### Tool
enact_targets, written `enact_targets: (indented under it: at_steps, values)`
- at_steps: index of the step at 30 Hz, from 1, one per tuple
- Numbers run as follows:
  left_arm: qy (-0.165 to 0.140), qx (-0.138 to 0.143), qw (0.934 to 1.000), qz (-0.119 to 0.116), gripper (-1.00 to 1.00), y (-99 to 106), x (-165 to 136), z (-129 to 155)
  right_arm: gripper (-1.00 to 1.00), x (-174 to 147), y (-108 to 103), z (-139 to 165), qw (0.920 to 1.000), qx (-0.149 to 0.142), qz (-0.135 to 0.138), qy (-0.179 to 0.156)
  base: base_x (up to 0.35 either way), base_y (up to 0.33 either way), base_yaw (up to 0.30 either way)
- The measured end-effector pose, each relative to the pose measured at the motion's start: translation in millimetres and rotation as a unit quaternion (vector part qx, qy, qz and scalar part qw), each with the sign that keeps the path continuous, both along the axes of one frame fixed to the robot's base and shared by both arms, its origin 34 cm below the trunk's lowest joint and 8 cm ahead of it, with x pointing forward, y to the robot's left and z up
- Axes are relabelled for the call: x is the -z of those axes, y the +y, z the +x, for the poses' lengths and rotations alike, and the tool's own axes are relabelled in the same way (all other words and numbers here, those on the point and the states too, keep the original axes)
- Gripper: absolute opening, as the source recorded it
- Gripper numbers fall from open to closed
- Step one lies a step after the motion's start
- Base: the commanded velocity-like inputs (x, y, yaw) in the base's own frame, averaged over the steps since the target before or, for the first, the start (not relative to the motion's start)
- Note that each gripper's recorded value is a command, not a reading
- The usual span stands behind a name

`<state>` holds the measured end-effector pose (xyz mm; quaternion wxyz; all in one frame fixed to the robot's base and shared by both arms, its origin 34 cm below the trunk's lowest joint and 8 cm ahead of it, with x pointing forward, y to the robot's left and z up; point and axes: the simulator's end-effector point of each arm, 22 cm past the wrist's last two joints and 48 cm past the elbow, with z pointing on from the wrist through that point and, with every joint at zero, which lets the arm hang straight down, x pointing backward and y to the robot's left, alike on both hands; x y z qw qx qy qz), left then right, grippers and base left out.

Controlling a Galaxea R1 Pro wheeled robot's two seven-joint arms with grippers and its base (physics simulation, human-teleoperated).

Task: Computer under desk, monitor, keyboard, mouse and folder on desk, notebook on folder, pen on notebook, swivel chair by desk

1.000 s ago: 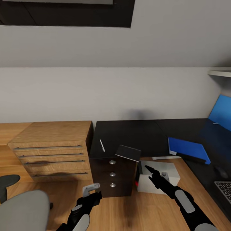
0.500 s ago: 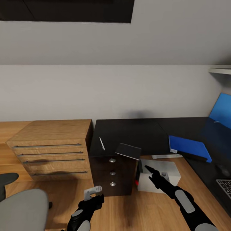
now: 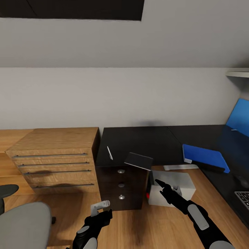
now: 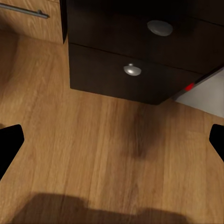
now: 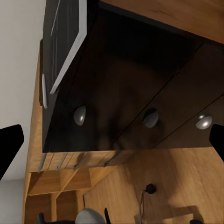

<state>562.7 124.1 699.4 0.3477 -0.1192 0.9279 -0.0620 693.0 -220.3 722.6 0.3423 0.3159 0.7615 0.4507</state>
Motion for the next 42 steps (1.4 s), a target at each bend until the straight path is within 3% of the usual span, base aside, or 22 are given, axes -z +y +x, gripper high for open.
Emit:
enact_targets:
  at_steps: [13, 42]
  values:
    - [0.002, 0.000, 1.0000, 0.000, 1.00, 0.1, 1.6, -1.6, 1.00, 0.3, 4.9, -0.4, 1.0000, -0.003, 0.000, 0.000, 0.006, 0.000, 0.000]
    - [0.004, 0.003, 1.0000, 0.001, 1.00, -1.2, 4.0, -4.0, 1.00, 4.8, 13.6, -3.9, 0.9999, -0.015, -0.005, 0.006, 0.111, 0.000, 0.000]
